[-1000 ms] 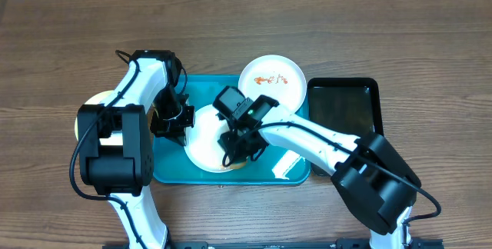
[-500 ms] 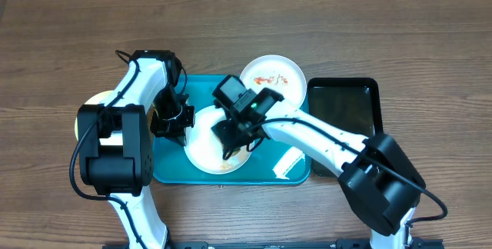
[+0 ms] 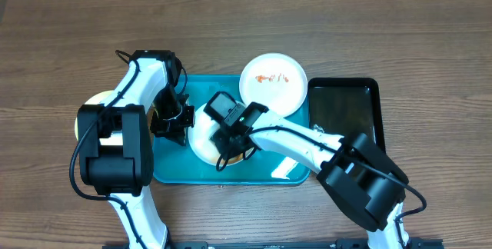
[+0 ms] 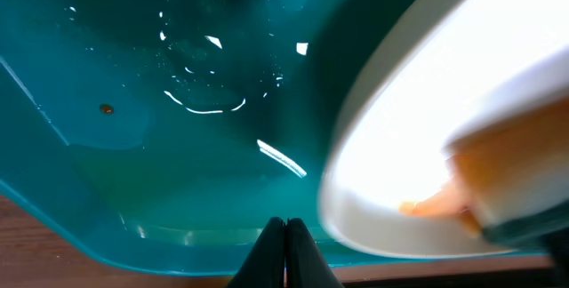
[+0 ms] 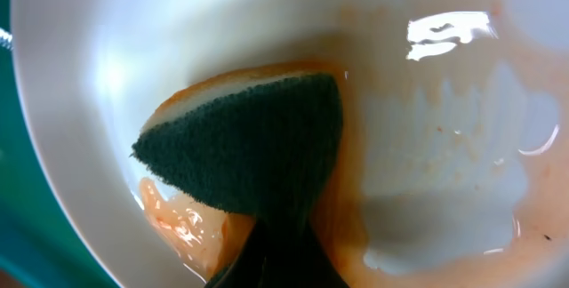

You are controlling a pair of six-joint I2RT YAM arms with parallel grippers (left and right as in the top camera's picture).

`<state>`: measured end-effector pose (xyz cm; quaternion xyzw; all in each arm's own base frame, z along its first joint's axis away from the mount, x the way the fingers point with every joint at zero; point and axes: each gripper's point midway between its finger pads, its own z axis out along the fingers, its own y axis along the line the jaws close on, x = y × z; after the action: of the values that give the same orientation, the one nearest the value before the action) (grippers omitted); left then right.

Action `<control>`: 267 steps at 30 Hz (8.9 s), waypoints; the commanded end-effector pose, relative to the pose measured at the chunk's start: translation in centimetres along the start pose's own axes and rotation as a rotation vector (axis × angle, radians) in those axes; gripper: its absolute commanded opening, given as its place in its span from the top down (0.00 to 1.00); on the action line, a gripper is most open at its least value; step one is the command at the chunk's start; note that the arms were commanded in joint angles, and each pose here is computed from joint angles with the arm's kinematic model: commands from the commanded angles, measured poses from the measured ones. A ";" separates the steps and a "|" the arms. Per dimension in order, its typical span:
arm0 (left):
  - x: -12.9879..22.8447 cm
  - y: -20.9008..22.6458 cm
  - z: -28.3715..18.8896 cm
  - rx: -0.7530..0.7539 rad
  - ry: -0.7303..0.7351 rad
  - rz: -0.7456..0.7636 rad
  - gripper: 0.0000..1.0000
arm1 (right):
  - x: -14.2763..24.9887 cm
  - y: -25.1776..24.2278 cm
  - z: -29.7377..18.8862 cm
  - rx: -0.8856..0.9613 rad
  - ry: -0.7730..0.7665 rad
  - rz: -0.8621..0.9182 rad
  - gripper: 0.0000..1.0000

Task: Clean dirty plates on tray and stack at the side
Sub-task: 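Scrub the white plate surface with the sponge in the right gripper, then return the sponge with the right gripper to the black tray, then carry the white plate left with the left gripper onto the yellow plate, then release the white plate on the yellow plate and raise the left gripper, then move the left gripper to the rim of the remaining white plate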

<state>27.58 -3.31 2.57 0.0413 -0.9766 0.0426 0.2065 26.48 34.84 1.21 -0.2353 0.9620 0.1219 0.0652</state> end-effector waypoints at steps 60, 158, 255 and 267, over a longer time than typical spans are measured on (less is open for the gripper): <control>-2.2 -7.1 2.0 0.049 -0.147 0.119 0.96 | 3.4 -2.4 -0.8 -0.054 0.191 0.114 0.96; 3.5 -5.4 -22.2 -0.911 -1.234 -0.042 0.96 | 7.1 -24.4 -13.1 0.239 0.066 0.714 0.96; 1.7 -6.8 -15.4 0.202 -0.724 0.293 0.02 | 8.1 -29.9 -6.3 0.231 0.196 0.549 0.96; 1.7 -6.8 -15.4 0.203 -0.724 0.293 0.00 | 5.2 -29.3 -10.9 0.206 0.113 0.576 0.96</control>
<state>32.74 -8.23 17.69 -0.0542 -0.9743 0.1445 -0.1643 33.07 4.24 1.44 0.0385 0.9980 0.0129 -0.0490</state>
